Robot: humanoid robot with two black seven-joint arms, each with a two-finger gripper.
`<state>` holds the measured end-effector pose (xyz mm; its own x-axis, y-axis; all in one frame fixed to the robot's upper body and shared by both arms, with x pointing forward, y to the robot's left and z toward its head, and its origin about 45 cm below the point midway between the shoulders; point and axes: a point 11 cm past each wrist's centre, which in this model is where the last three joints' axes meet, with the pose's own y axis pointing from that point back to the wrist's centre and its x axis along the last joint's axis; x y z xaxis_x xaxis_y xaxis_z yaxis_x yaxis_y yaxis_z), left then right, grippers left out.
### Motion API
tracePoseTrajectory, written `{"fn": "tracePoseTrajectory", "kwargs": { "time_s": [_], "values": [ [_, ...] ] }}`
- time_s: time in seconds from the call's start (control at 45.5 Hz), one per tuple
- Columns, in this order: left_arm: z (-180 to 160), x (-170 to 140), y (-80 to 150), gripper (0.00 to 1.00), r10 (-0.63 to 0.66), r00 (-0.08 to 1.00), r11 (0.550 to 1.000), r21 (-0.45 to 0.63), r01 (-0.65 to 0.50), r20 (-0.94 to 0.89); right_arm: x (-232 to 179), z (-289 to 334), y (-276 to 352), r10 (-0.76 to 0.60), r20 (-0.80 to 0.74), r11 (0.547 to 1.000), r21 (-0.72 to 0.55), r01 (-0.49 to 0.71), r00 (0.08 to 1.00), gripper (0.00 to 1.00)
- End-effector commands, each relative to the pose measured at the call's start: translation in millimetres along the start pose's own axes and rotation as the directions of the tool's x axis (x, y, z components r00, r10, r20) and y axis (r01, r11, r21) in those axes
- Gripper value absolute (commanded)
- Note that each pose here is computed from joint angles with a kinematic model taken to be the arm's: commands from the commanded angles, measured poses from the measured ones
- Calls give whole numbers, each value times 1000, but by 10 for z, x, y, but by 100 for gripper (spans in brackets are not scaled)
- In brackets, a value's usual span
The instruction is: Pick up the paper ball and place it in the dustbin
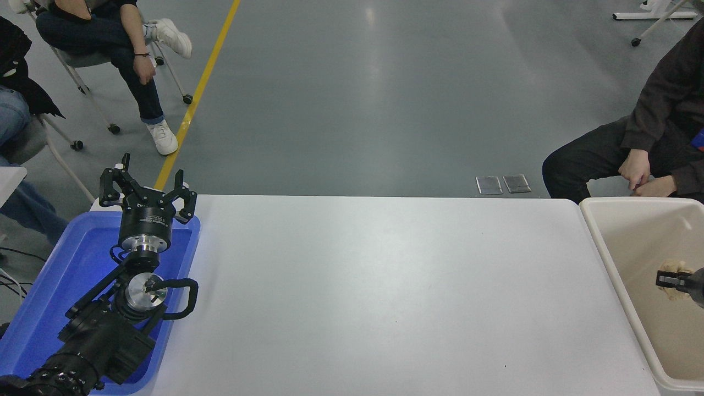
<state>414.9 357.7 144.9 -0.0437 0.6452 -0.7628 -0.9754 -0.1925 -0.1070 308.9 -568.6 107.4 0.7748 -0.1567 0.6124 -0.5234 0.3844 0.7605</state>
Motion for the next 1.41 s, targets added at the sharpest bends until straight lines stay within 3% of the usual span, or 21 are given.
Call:
{"fn": "tracePoseTrajectory", "kwargs": {
  "time_s": [0.0,0.22,0.462,0.505,0.615,0.747,0.879,1.055,1.231,1.385],
  "values": [
    [0,0,0,99,0,1000,1000,0,0,0,-11,-65,-17,10,43,1000,17,-10,999,100],
    [0,0,0,99,0,1000,1000,0,0,0,98,-168,-9,43,106,998,48,-49,993,100],
    [0,0,0,99,0,1000,1000,0,0,0,674,-958,217,70,435,938,277,-207,898,100],
    [0,0,0,99,0,1000,1000,0,0,0,888,-1013,313,66,539,915,304,-267,840,100],
    [0,0,0,99,0,1000,1000,0,0,0,1353,-1121,521,-28,805,848,333,-413,592,100],
    [0,0,0,99,0,1000,1000,0,0,0,1499,-1454,607,-263,919,794,380,-474,295,100],
    [0,0,0,99,0,1000,1000,0,0,0,1559,-1822,747,-508,861,739,445,-505,15,100],
    [0,0,0,99,0,1000,1000,0,0,0,1618,-2332,903,-718,646,660,511,-551,-260,100],
    [0,0,0,99,0,1000,1000,0,0,0,1407,-2727,928,-822,452,566,584,-582,-346,100],
    [0,0,0,99,0,1000,1000,0,0,0,1059,-2941,850,-830,372,556,609,-566,-415,100]
  ]
}}
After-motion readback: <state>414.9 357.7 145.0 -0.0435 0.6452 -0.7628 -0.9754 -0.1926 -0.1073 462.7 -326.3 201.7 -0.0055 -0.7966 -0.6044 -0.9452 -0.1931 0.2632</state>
